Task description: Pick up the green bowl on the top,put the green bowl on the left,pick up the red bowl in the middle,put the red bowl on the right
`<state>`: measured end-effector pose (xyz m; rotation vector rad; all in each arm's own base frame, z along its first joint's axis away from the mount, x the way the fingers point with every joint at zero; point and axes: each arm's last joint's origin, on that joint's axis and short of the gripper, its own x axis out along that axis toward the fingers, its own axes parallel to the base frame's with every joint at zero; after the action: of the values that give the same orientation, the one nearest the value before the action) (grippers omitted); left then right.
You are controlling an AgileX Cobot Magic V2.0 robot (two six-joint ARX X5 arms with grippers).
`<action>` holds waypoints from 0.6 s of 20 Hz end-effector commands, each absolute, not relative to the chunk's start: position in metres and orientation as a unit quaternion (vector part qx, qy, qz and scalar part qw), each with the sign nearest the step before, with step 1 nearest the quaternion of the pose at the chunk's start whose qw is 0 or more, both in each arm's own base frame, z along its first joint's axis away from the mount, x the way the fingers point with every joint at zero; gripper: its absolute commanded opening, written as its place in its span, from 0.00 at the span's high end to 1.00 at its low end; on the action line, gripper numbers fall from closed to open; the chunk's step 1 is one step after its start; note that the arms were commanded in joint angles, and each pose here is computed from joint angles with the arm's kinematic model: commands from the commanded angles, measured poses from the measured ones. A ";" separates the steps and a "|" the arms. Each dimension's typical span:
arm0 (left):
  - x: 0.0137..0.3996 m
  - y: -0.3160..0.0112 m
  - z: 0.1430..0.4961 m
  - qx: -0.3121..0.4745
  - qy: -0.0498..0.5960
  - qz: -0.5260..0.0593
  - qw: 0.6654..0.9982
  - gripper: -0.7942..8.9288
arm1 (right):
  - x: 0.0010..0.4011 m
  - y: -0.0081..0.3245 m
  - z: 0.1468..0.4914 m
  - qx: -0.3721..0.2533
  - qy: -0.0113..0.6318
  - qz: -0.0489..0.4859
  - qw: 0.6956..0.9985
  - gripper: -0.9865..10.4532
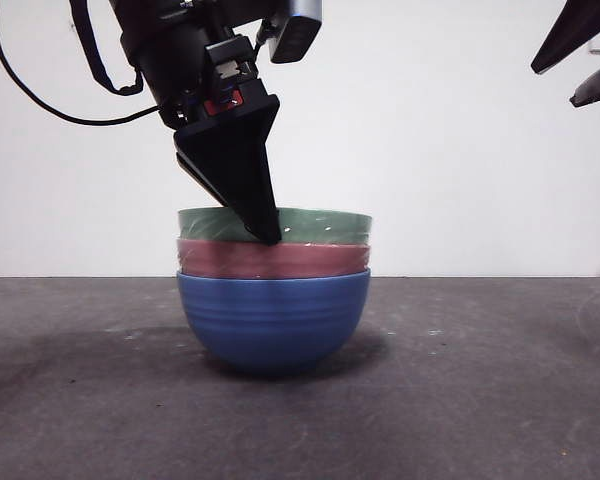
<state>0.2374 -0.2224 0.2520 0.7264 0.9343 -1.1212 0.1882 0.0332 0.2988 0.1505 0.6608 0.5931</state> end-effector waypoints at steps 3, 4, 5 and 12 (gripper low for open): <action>0.238 -0.225 0.257 0.328 0.407 -0.507 0.685 0.86 | 0.188 0.033 0.301 0.069 0.314 0.287 0.902 0.70; 0.238 -0.225 0.260 0.328 0.405 -0.507 0.686 0.86 | 0.188 0.033 0.301 0.068 0.314 0.287 0.903 0.70; 0.239 -0.226 0.264 0.328 0.403 -0.507 0.688 0.86 | 0.188 0.033 0.301 0.068 0.314 0.287 0.903 0.70; 0.238 -0.226 0.284 0.328 0.406 -0.509 0.684 0.93 | 0.188 0.033 0.301 0.068 0.314 0.286 0.903 0.70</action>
<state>0.2379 -0.2245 0.2811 0.7283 0.9245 -1.1369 0.1882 0.0331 0.2988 0.1506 0.6609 0.5922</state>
